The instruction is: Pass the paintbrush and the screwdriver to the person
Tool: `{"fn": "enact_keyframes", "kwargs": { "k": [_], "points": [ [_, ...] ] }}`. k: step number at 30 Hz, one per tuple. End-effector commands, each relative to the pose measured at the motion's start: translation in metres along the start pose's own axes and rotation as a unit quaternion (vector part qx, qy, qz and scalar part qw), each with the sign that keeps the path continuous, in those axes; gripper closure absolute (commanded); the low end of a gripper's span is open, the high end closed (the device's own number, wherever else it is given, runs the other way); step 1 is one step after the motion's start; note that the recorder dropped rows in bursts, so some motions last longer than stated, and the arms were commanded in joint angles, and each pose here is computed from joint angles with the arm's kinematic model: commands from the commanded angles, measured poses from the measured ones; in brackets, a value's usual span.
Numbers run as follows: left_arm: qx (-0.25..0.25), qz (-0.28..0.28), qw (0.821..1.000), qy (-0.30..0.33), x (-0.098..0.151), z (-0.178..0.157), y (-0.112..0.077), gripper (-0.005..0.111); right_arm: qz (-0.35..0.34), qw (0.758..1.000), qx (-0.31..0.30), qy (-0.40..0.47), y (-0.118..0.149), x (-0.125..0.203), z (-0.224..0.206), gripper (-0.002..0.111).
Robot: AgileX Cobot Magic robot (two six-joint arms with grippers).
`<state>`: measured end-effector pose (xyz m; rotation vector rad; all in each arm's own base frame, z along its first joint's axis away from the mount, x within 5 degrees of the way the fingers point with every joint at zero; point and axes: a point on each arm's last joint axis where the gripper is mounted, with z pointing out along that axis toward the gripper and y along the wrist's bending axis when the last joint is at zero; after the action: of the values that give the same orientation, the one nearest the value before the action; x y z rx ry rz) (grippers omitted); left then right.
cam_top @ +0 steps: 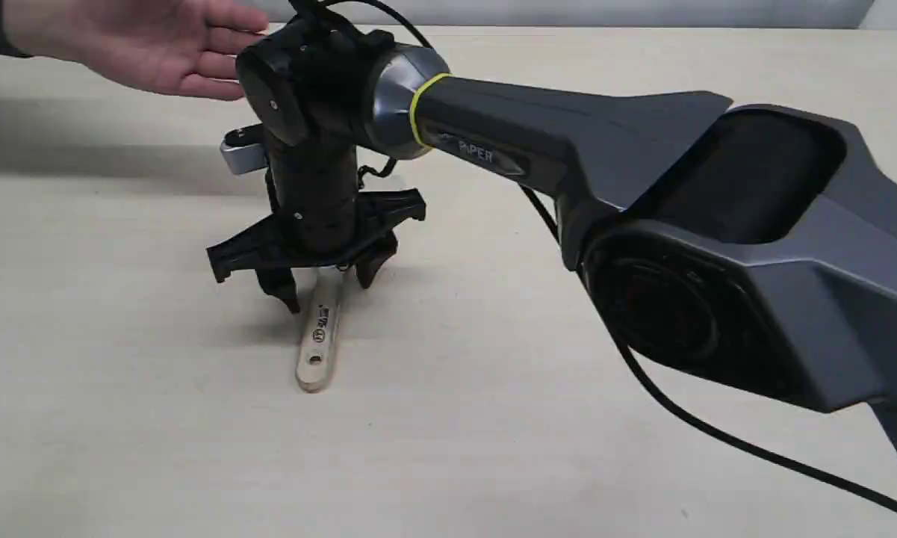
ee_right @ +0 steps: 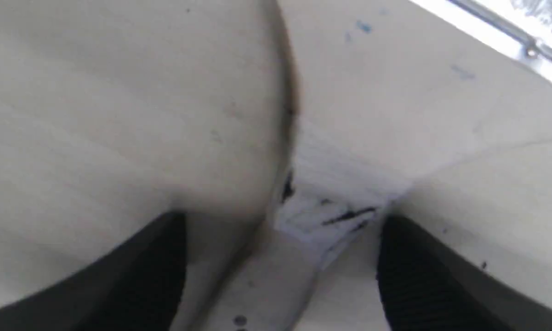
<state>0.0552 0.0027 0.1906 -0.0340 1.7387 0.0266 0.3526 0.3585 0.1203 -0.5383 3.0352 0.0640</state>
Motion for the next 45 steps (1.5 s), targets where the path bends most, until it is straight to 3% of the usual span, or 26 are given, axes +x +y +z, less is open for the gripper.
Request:
{"fn": "enact_keyframes", "kwargs": {
  "k": [1,9,20,32,45],
  "points": [
    [0.005,-0.002,1.000,-0.003,0.000,0.000,-0.001,0.107,0.011,1.000,0.009,0.008,-0.001,0.001,0.007,0.048],
    [0.005,-0.002,1.000,-0.003,0.000,0.000,-0.001,0.107,0.012,1.000,0.015,0.014,-0.002,0.002,0.017,0.051],
    [0.005,-0.002,1.000,-0.003,0.000,0.000,-0.001,0.107,-0.033,0.996,0.085,-0.013,-0.015,-0.004,0.019,0.103],
    [0.004,-0.001,1.000,-0.003,0.000,0.000,-0.001,0.107,-0.106,0.991,0.074,-0.031,-0.001,0.000,-0.006,0.104],
    [0.004,-0.001,1.000,-0.003,0.000,0.000,-0.001,0.107,-0.184,0.972,0.028,-0.141,0.029,0.023,-0.126,0.104]
  ]
}}
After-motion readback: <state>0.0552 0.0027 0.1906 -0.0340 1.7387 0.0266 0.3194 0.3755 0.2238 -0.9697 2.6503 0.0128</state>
